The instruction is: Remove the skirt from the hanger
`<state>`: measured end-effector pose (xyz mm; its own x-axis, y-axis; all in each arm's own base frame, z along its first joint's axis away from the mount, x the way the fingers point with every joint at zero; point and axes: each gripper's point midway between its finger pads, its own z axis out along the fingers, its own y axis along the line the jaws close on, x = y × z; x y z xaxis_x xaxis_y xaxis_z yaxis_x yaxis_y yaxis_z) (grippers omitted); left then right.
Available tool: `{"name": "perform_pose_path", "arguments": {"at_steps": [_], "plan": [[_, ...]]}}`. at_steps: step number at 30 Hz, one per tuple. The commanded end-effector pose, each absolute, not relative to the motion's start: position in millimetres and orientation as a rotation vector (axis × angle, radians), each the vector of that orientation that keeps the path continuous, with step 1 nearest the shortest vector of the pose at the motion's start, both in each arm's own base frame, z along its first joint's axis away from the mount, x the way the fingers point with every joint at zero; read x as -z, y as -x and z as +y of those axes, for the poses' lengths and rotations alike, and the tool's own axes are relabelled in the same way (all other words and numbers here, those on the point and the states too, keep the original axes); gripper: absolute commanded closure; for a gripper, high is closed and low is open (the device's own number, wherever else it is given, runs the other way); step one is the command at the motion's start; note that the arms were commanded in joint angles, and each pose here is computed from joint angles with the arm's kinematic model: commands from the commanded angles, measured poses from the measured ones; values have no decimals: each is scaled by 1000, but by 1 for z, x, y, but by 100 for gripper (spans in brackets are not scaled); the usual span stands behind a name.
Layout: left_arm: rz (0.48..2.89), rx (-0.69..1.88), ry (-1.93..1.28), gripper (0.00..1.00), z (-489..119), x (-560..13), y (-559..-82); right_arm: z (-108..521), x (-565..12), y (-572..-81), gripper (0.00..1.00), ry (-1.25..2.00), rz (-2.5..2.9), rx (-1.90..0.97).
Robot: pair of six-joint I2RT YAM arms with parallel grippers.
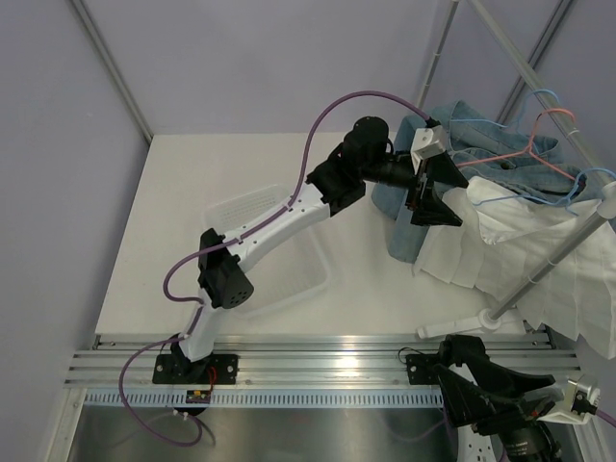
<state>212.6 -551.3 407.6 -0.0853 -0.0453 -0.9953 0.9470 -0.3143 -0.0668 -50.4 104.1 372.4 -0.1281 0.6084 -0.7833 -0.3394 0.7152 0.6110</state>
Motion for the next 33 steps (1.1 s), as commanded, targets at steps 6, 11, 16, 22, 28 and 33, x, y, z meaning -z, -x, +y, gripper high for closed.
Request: {"name": "perform_pose_path", "arguments": {"at_steps": [6,11,16,22,28,33], "plan": [[847,1536,-1460,2,-552,-411,-205,113,-324,59,1,-360,1738,-895],[841,1500,-1414,1,-559,-414,-215,114,-324,60,1,-358,1736,-899],[865,1464,-1326,1,-570,-416,-231,115,-325,57,1,-352,1737,-904],[808,1471,-1242,1,-577,-433,-224,117,-325,53,0,-349,1748,-901],[730,1517,-1235,1,-586,-454,-203,117,-324,49,1,-355,1745,-898],[745,1545,-1222,1,-599,-447,-200,118,-326,48,0,-348,1736,-901]]}}
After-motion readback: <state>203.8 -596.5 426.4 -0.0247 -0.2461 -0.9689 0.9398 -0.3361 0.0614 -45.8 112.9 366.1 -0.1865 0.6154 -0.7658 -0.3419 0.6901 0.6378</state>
